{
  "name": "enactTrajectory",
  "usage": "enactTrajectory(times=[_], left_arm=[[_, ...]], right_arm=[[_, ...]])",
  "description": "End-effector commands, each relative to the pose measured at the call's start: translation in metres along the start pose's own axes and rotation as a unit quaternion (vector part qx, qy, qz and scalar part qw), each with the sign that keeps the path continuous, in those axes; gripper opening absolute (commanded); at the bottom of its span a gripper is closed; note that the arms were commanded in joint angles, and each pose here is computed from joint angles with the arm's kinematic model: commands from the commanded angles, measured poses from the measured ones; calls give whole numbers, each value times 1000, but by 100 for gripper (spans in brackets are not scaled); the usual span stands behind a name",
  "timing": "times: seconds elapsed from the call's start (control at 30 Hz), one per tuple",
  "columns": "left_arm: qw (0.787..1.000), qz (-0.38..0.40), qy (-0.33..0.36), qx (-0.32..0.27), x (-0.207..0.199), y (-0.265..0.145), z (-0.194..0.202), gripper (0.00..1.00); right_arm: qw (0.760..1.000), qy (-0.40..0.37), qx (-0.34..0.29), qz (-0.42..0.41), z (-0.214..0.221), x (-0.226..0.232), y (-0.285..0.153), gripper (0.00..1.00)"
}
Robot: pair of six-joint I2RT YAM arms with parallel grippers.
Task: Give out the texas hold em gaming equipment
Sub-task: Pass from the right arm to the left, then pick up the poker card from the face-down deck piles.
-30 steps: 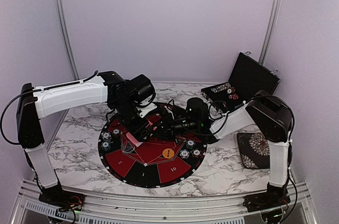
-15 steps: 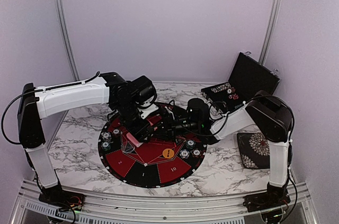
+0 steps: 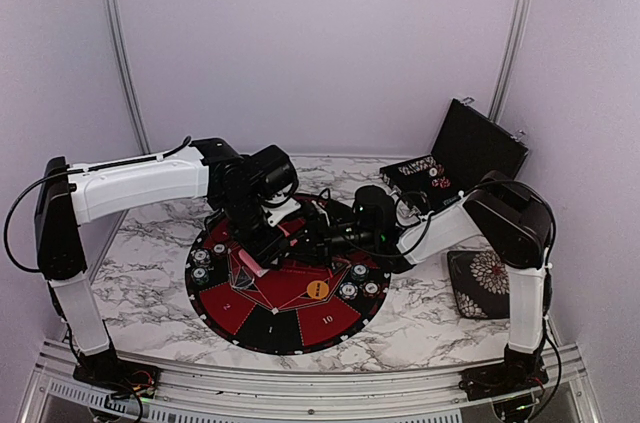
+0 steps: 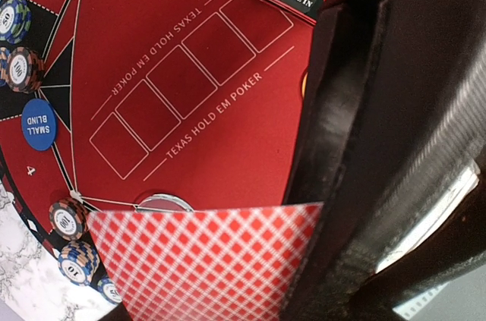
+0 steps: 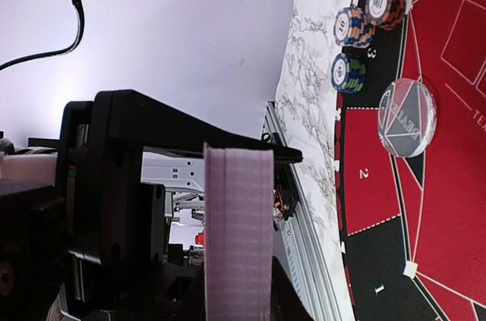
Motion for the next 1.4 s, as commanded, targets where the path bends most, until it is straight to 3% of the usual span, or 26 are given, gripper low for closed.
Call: enactTrajectory(times=[0.0, 0.13, 0.43, 0.63, 1.37], left_arm=[[1000, 0, 8, 4, -2, 3, 1, 61], [1000, 3, 9, 3, -2, 2, 1, 57], [1000, 29, 11, 1, -9, 0, 3, 57], [999, 42, 10, 4, -12, 1, 5, 57], [998, 54, 11, -4, -16, -5, 5, 57]], right_arm=[[999, -37, -2, -19, 1, 23, -3, 0], [999, -44, -4, -11, -1, 21, -3, 4], [997, -64, -13, 29, -4, 18, -5, 34], [997, -71, -15, 34, -4, 19, -6, 46], [994, -68, -46, 71, -13, 3, -17, 39]])
Point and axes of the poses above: each gripper's point midway between its finger pads, its own y axis out along the fingers, its own x axis along the line the jaws close on, z = x × y, the point moved 4 cm from there along -y, back along the fingers, and after that the axes turned 5 degrees about y, right-handed, at the moved point
